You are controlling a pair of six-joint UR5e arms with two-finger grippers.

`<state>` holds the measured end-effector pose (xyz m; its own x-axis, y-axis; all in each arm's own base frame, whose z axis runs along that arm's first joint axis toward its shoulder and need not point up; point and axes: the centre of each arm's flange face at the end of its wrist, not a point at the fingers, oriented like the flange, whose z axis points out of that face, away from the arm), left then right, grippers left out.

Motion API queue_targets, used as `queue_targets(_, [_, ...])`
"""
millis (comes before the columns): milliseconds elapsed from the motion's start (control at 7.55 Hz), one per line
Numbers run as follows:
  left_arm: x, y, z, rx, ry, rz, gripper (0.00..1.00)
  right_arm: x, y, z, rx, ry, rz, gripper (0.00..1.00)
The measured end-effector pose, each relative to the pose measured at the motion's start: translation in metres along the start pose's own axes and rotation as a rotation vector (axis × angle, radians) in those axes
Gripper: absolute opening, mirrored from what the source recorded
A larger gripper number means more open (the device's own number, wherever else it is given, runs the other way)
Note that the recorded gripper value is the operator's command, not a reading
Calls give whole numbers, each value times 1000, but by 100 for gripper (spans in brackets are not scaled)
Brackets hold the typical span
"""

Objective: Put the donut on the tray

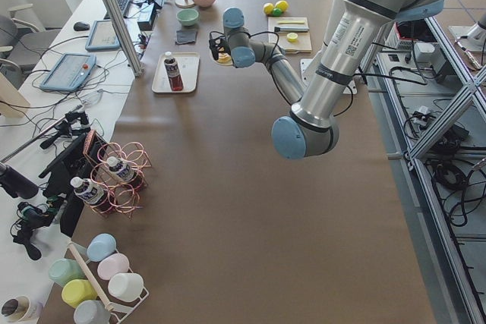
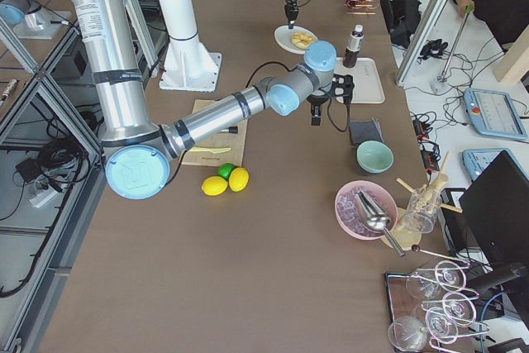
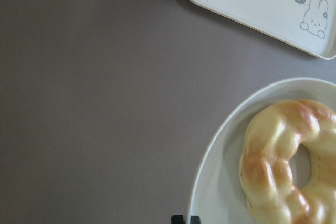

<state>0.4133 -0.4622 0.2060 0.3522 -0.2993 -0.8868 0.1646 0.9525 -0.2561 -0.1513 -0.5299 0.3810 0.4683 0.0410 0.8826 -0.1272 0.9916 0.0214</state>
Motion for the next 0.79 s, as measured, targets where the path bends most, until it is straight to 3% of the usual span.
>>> queue_targets(265, [8, 16, 8, 11, -2, -13, 0, -100, 16, 43, 16, -35, 80, 100])
queue_targets(795, [35, 39, 20, 63, -44, -18, 0, -244, 81, 117, -54, -93, 125, 99])
